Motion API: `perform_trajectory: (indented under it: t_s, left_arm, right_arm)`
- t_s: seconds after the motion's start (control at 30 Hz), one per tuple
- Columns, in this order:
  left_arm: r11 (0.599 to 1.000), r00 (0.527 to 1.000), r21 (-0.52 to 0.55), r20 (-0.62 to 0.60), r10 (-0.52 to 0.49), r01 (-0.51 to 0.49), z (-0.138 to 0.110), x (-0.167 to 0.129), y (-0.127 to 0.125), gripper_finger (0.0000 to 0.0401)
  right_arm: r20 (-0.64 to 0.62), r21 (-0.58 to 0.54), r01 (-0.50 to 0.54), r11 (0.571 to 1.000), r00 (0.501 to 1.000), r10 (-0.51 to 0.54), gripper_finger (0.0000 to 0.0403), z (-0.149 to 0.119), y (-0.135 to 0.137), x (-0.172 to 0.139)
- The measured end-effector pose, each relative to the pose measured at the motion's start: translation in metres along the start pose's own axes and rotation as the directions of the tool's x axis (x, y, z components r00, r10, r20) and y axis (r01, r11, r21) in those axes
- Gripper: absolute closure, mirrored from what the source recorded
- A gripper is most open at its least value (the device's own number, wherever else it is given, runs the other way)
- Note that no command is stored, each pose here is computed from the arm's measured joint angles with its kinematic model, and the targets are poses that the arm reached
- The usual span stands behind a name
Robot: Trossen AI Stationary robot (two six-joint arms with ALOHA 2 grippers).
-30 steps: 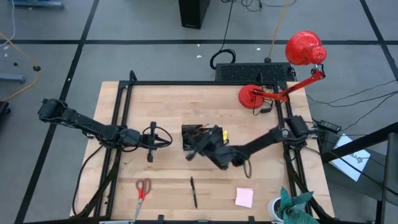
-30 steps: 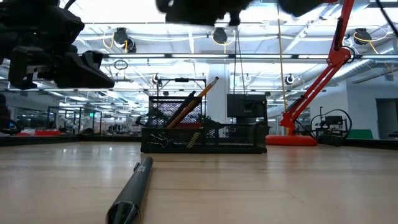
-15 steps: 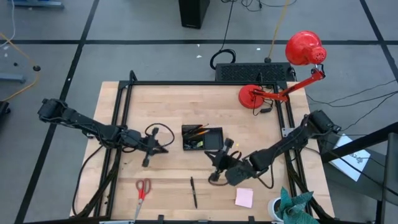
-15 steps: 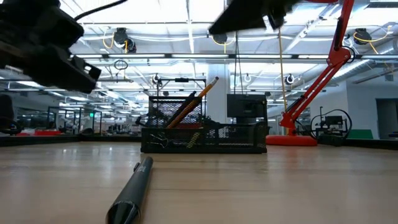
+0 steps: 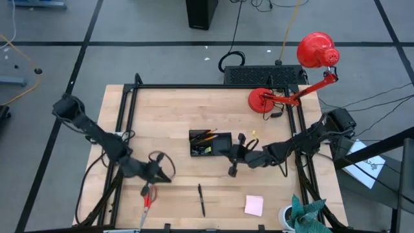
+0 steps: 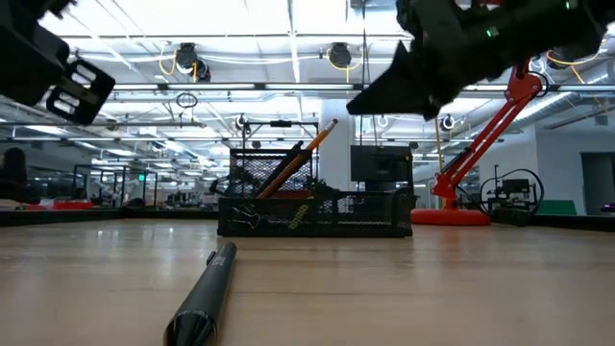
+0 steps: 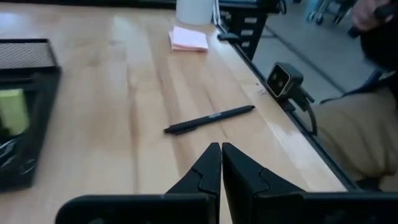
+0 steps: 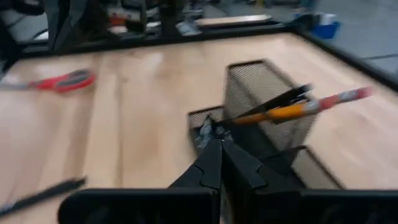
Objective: Pick and place office supplies into organizer
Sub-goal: Put the black pen into the desk organizer
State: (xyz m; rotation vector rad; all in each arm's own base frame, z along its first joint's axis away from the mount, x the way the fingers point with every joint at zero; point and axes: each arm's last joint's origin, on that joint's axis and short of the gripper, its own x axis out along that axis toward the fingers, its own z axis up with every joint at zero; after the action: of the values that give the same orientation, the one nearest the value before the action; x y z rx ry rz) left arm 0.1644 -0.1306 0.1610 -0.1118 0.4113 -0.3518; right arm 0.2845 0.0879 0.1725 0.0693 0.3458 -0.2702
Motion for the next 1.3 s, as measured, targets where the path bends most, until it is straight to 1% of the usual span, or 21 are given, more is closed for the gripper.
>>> perform_trajectory:
  t_s: [0.13, 0.23, 0.33, 0.4, 0.47, 0.53, 0.63, 0.7, 0.8, 0.93, 1.03, 1.13, 1.2, 1.3]
  left_arm:
    - [0.995, 0.998, 0.089, -0.056, 0.04, -0.035, 0.006, 0.038, -0.021, 0.0382]
    - [0.988, 0.994, 0.144, -0.082, 0.066, -0.054, 0.012, 0.069, -0.03, 0.0382]
    - [0.979, 0.992, 0.192, -0.082, 0.093, -0.076, 0.022, 0.093, -0.033, 0.0382]
    - [0.978, 0.992, 0.186, -0.07, 0.109, -0.094, 0.032, 0.107, -0.031, 0.0382]
    - [0.98, 0.99, 0.166, -0.065, 0.123, -0.111, 0.041, 0.116, -0.028, 0.0382]
    - [0.985, 0.992, 0.144, -0.068, 0.106, -0.095, 0.048, 0.127, -0.026, 0.0382]
    - [0.988, 0.987, 0.144, -0.138, 0.083, -0.063, 0.047, 0.143, -0.029, 0.0382]
    - [0.988, 0.978, 0.141, -0.19, 0.089, -0.063, 0.045, 0.153, -0.031, 0.0382]
    - [0.989, 0.966, 0.132, -0.24, 0.09, -0.06, 0.042, 0.17, -0.037, 0.0382]
    - [0.989, 0.957, 0.137, -0.278, 0.085, -0.048, 0.047, 0.191, -0.044, 0.0382]
    - [0.986, 0.934, 0.158, -0.341, 0.109, -0.057, 0.045, 0.202, -0.045, 0.0382]
    - [0.985, 0.903, 0.16, -0.409, 0.131, -0.071, 0.035, 0.204, -0.043, 0.0382]
    - [0.987, 0.891, 0.132, -0.432, 0.138, -0.089, 0.032, 0.204, -0.042, 0.0382]
    - [0.986, 0.858, 0.091, -0.488, 0.164, -0.137, 0.028, 0.199, -0.04, 0.0382]
  right_arm:
    - [-0.014, -0.053, -0.121, 0.991, 0.993, 0.12, 0.0403, -0.008, -0.002, -0.001]
    - [-0.038, -0.083, -0.213, 0.973, 0.977, 0.211, 0.0403, -0.012, 0.0, -0.003]
    - [-0.045, -0.124, -0.287, 0.95, 0.958, 0.284, 0.0403, -0.008, 0.002, -0.008]
    - [-0.021, -0.124, -0.323, 0.938, 0.946, 0.323, 0.0403, -0.002, 0.003, -0.013]
    - [-0.006, -0.133, -0.329, 0.935, 0.944, 0.331, 0.0403, 0.003, 0.003, -0.017]
    - [0.018, -0.146, -0.332, 0.932, 0.941, 0.338, 0.0403, 0.009, 0.002, -0.022]
    - [0.041, -0.162, -0.337, 0.928, 0.937, 0.347, 0.0403, 0.015, 0.002, -0.027]
    - [0.043, -0.159, -0.326, 0.932, 0.941, 0.337, 0.0403, 0.016, 0.001, -0.028]
    - [0.06, -0.152, -0.258, 0.954, 0.961, 0.27, 0.0403, 0.018, -0.002, -0.029]
    - [0.066, -0.126, -0.258, 0.958, 0.961, 0.268, 0.0403, 0.018, -0.002, -0.029]
    - [0.078, -0.121, -0.259, 0.958, 0.96, 0.27, 0.0403, 0.02, -0.002, -0.029]
    - [0.089, -0.114, -0.262, 0.958, 0.958, 0.273, 0.0403, 0.021, -0.001, -0.029]
    - [0.091, -0.109, -0.263, 0.959, 0.958, 0.273, 0.0403, 0.021, -0.001, -0.029]
    - [0.095, -0.104, -0.269, 0.958, 0.956, 0.279, 0.0403, 0.021, 0.0, -0.03]
